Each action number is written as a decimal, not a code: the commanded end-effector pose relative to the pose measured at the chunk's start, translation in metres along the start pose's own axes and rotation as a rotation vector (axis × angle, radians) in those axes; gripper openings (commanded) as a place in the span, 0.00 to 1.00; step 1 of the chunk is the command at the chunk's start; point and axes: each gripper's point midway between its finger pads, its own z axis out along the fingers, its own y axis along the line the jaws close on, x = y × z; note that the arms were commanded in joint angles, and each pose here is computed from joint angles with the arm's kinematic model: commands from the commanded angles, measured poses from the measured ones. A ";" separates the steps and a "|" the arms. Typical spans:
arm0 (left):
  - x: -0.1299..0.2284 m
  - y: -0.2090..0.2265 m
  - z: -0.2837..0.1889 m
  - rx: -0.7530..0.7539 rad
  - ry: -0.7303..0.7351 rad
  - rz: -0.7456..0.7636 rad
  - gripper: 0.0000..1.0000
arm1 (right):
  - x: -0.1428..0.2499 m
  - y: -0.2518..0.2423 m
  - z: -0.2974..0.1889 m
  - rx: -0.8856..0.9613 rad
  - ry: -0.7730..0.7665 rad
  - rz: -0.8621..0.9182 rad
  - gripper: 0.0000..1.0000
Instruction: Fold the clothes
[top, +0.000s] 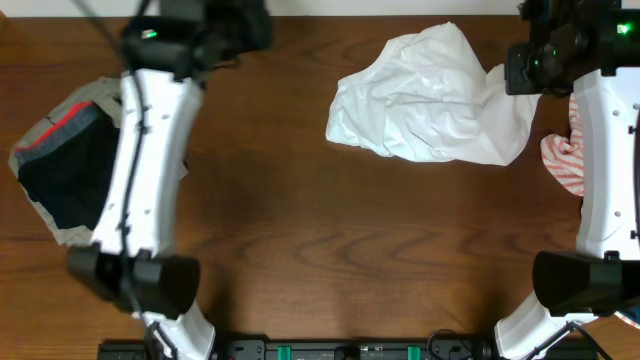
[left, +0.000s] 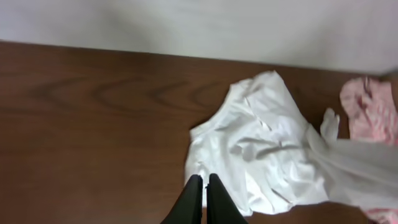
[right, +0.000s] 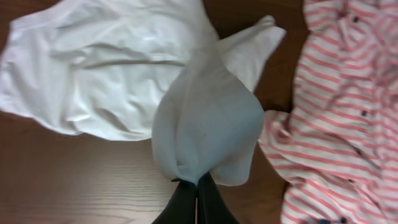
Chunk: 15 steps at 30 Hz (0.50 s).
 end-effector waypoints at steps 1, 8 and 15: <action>0.030 -0.027 0.056 0.122 0.107 0.101 0.06 | 0.000 -0.014 -0.007 0.072 -0.014 0.030 0.01; 0.089 -0.077 0.155 0.354 0.236 0.145 0.06 | 0.000 -0.014 -0.007 0.071 -0.014 0.030 0.01; 0.159 -0.096 0.220 0.400 0.355 0.172 0.06 | 0.002 -0.014 -0.007 0.071 -0.007 0.029 0.01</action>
